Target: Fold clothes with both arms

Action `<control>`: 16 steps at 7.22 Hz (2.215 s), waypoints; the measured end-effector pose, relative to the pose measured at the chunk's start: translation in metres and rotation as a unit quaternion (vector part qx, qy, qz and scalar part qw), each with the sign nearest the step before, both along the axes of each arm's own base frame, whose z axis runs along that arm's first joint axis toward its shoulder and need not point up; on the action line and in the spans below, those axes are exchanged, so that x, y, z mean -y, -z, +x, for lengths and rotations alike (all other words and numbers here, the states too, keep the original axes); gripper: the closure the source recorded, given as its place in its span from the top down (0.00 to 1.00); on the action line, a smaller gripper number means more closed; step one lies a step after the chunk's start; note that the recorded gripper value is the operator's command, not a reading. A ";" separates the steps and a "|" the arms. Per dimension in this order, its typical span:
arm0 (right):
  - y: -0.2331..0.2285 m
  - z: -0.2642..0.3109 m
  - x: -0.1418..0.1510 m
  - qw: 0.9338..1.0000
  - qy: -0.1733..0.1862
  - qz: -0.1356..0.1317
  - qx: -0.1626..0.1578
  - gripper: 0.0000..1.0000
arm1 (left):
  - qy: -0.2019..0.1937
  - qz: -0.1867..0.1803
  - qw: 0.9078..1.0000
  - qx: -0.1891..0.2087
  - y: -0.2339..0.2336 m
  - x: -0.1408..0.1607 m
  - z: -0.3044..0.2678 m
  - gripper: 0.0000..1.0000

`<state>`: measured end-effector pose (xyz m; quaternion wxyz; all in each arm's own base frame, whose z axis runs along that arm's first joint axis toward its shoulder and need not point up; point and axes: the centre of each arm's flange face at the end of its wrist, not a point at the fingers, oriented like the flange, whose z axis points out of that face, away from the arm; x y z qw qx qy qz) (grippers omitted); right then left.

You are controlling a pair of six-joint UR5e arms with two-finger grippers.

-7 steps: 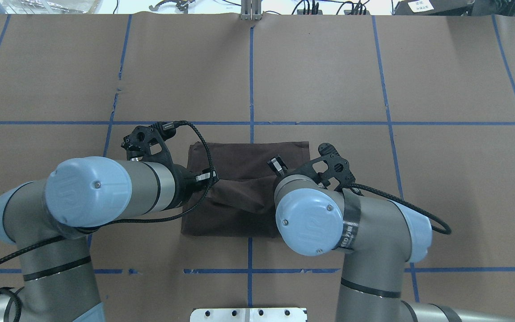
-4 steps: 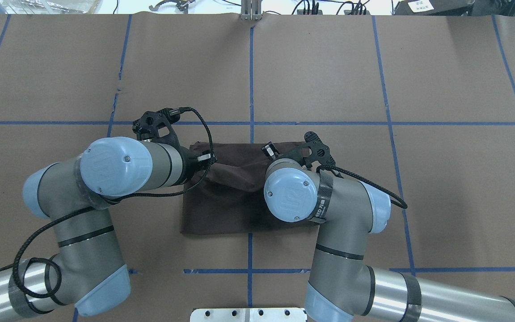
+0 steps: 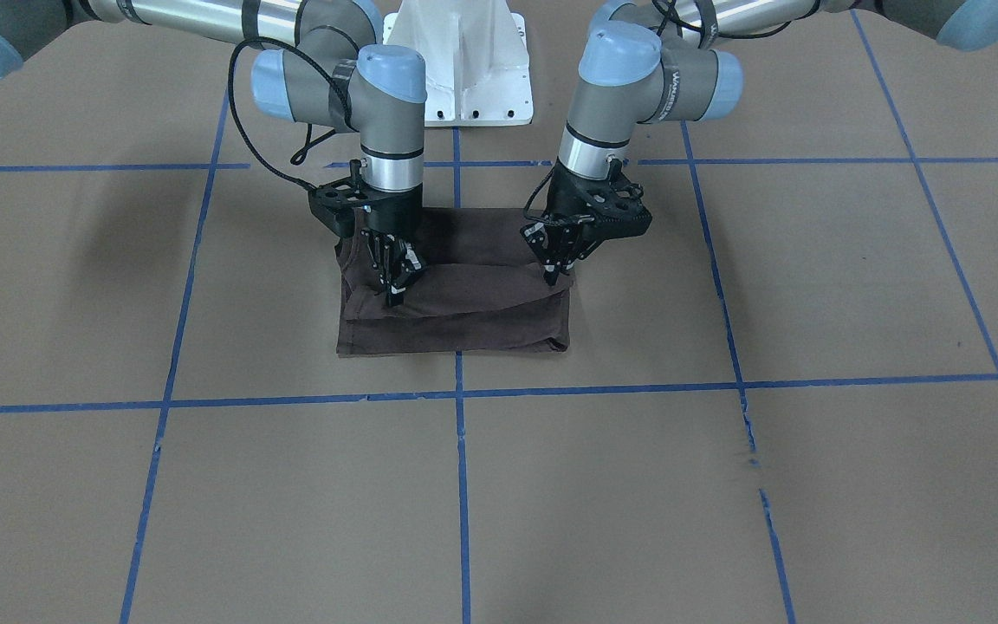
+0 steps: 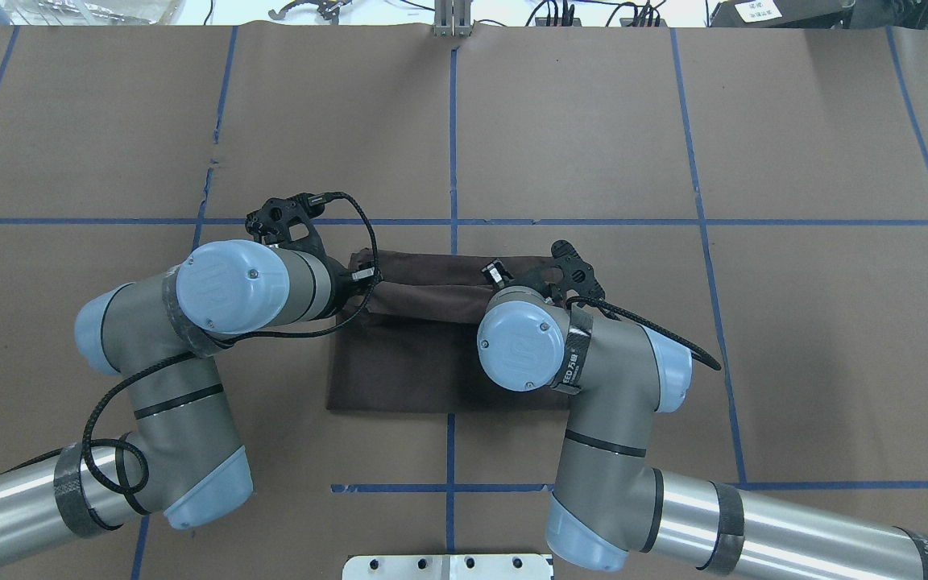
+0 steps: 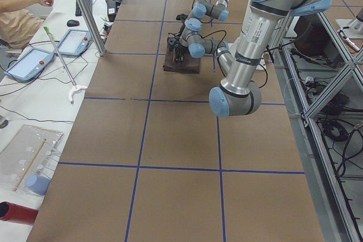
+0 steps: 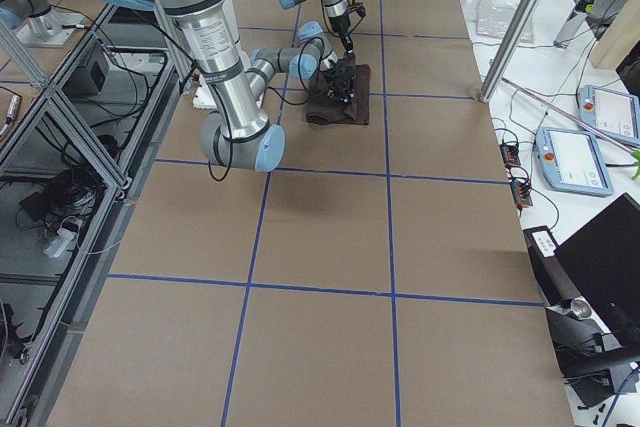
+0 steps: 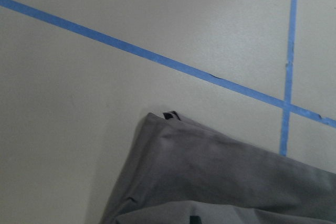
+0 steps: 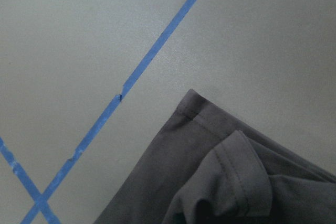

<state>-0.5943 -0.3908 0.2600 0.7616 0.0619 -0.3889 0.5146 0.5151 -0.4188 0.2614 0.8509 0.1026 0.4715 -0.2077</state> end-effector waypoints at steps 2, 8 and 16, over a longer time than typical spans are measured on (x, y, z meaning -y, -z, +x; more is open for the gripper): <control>-0.003 -0.001 0.000 1.000 0.000 -0.001 -0.003 0.66 | 0.009 0.005 1.000 0.005 -0.014 0.019 -0.003 0.55; 0.033 0.014 -0.014 0.981 0.139 0.120 -0.065 1.00 | -0.030 0.068 0.997 0.030 -0.011 0.047 -0.026 1.00; 0.000 -0.030 -0.059 0.861 0.340 0.281 -0.255 1.00 | -0.067 0.096 0.992 0.040 -0.014 0.065 -0.051 1.00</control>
